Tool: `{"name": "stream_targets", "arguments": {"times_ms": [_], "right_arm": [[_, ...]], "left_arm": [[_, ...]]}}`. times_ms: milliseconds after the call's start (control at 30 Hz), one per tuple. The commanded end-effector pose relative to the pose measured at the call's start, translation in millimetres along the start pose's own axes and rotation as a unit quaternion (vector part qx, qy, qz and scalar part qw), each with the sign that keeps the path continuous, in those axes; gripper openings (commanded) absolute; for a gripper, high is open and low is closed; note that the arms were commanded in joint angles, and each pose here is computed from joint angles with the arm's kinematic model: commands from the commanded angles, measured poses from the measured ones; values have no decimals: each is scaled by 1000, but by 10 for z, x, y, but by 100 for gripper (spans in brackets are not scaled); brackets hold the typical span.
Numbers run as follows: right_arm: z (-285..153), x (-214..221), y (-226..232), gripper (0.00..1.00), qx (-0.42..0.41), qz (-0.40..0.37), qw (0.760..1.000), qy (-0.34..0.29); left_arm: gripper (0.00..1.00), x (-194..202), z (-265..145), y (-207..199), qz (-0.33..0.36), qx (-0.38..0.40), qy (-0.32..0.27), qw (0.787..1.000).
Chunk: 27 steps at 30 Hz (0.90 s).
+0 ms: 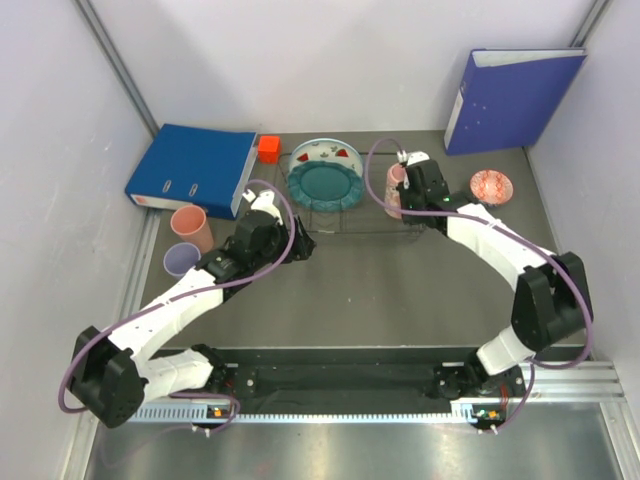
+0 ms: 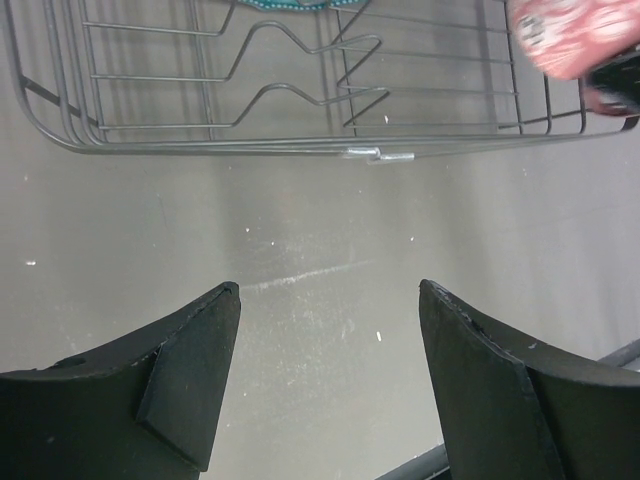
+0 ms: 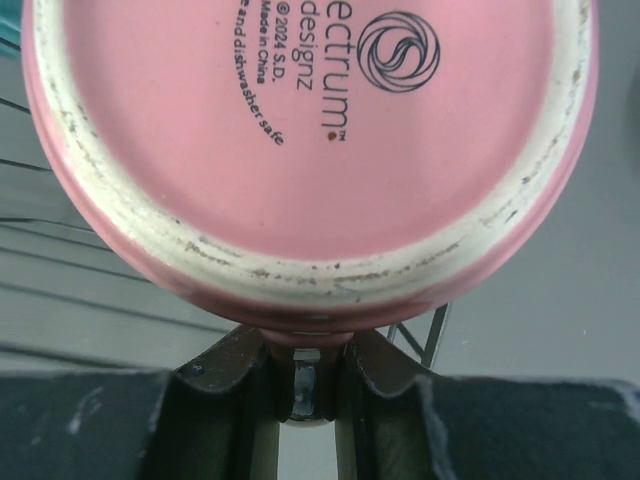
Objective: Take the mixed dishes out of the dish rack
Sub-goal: Pick up the cup from the dish rack.
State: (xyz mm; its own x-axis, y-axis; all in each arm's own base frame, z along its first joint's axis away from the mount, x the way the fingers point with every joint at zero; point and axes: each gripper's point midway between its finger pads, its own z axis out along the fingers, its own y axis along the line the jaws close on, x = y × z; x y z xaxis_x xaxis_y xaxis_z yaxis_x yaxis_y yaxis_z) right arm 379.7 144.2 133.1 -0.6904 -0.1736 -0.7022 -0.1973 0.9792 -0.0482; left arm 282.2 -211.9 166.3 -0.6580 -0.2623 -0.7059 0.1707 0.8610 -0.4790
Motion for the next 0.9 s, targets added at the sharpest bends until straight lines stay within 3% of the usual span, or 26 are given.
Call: {"name": "stream_targets", "arguments": {"times_ms": [0, 200, 333, 367, 467, 500, 567, 600, 800, 833, 867], "right_arm": [[-965, -1311, 196, 0, -74, 56, 972, -214], [-1618, -1573, 364, 0, -158, 82, 943, -280], [-2146, -1643, 513, 0, -246, 94, 904, -336], [-2188, -1573, 616, 0, -281, 89, 896, -332], [-2481, -1520, 747, 0, -356, 105, 856, -359], [-2616, -1579, 741, 0, -372, 104, 838, -386], [-2759, -1497, 806, 0, -417, 112, 812, -393], [-2844, -1476, 799, 0, -431, 116, 799, -402], [-3087, -1201, 869, 0, -515, 141, 728, -431], [-3104, -1167, 874, 0, -524, 144, 719, -434], [-3159, -1105, 888, 0, -545, 150, 698, -440]], "left_arm": [[77, -182, -20, -98, -9, 14, -37, 999], [77, -319, -122, -173, -23, 27, -64, 997], [78, -496, -264, -306, -43, 58, -101, 992], [79, -513, -296, -339, -48, 71, -106, 991], [96, -681, -495, -601, -62, 151, -147, 976], [99, -775, -683, -829, -72, 215, -162, 960], [99, -763, -796, -936, -81, 267, -170, 945], [99, -874, -1011, -1120, -92, 324, -190, 922], [99, -934, -1390, -1442, -108, 450, -187, 867], [99, -988, -1517, -1489, -104, 479, -210, 846], [99, -990, -1530, -1504, -115, 491, -207, 839]]}}
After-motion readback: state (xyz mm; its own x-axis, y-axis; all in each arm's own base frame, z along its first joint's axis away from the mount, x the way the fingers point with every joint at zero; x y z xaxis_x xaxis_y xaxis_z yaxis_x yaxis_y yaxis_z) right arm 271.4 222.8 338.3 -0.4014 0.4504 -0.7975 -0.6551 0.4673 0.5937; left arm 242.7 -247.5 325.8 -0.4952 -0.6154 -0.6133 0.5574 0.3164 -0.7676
